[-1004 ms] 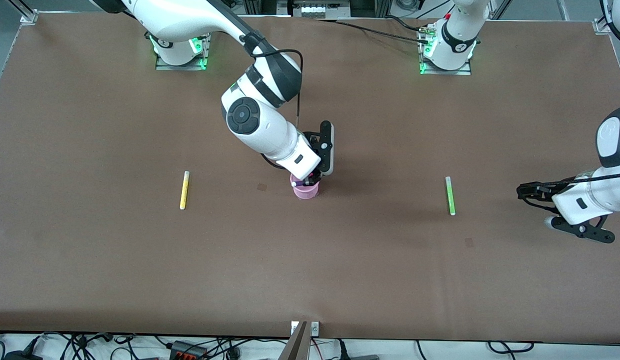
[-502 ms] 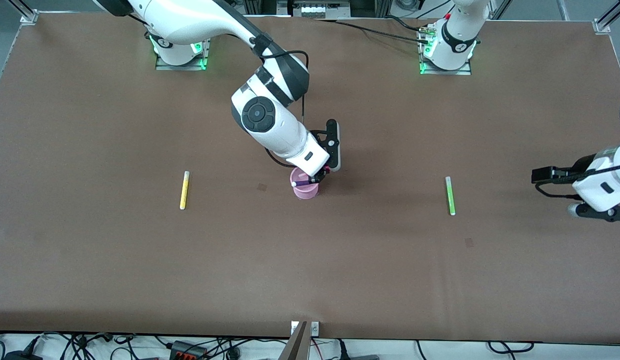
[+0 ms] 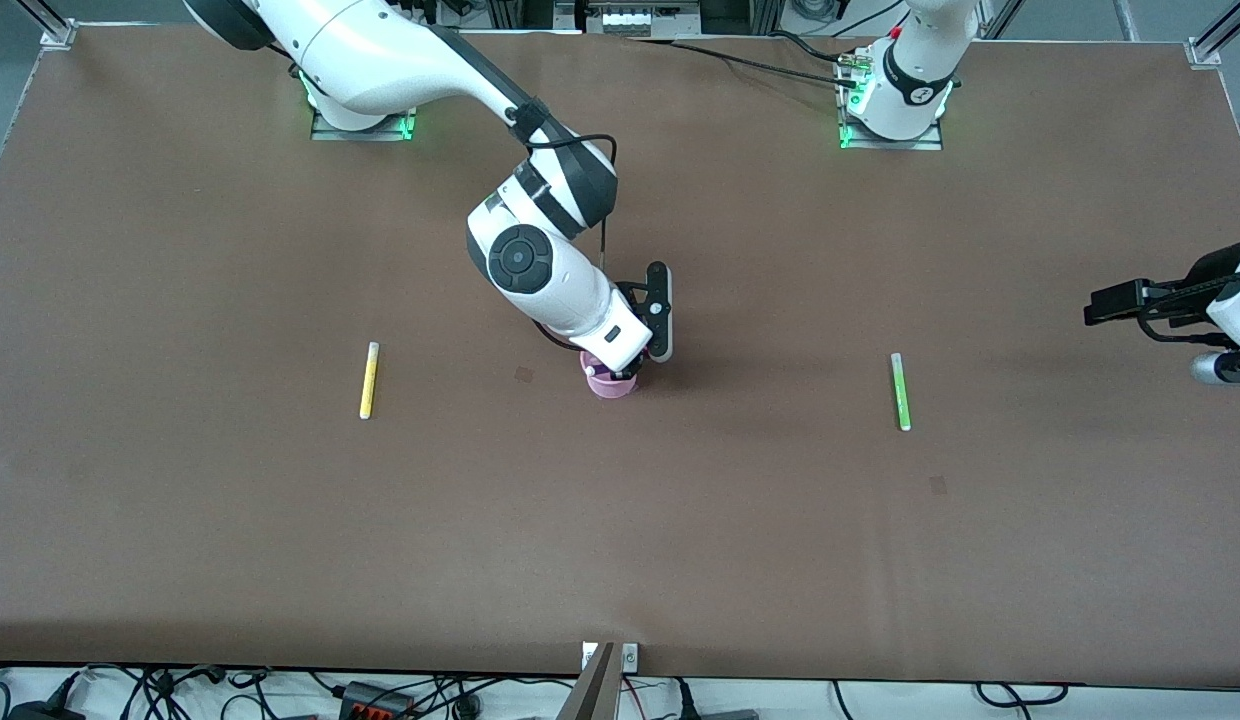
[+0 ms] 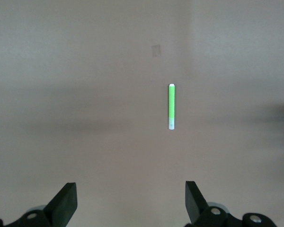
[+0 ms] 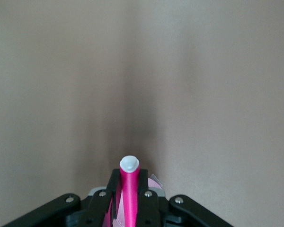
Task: Organize pens into pink holder with both arms
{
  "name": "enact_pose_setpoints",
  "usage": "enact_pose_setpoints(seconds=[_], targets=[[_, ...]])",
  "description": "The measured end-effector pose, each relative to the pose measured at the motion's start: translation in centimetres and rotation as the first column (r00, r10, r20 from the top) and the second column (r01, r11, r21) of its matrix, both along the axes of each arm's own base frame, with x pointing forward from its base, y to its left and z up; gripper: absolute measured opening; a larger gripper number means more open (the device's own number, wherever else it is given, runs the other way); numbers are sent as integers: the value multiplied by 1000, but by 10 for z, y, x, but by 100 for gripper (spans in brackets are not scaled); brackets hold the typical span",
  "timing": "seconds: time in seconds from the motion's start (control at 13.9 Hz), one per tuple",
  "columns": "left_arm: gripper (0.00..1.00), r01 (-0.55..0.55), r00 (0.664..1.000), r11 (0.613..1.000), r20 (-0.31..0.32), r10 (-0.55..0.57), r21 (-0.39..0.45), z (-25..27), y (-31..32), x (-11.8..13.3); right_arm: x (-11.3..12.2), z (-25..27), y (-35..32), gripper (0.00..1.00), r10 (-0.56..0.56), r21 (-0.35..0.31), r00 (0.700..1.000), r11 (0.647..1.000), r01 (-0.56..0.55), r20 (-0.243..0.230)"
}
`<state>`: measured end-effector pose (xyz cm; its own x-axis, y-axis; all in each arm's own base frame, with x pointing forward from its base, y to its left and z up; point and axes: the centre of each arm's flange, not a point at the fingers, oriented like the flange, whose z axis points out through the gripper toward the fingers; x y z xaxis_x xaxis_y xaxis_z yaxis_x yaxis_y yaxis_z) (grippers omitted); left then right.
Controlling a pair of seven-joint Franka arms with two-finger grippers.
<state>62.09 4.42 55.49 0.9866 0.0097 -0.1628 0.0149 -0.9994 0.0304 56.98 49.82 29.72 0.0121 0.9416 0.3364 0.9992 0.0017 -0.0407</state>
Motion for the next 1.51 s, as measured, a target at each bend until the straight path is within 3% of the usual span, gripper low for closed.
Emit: enact_pose_setpoints(seconds=[0.22, 0.65, 1.0, 1.15, 1.51], targets=[[100, -31, 999, 999, -5, 31, -5, 3, -8, -7, 5, 2, -2, 18, -6, 4, 999, 1000, 6, 32], [100, -65, 996, 997, 68, 62, 47, 2, -10, -39, 5, 2, -2, 18, -8, 8, 999, 1000, 8, 37], [100, -22, 997, 999, 80, 18, 40, 5, -17, -57, 6, -1, -2, 18, -17, 12, 999, 1000, 17, 38], [100, -14, 996, 999, 87, 11, 32, 4, -12, -56, 8, -4, -2, 32, -32, 18, 999, 999, 31, 43], [100, -26, 995, 999, 97, 31, -48, 5, -11, -56, 11, -2, -3, 82, -71, 25, 997, 997, 70, 40]])
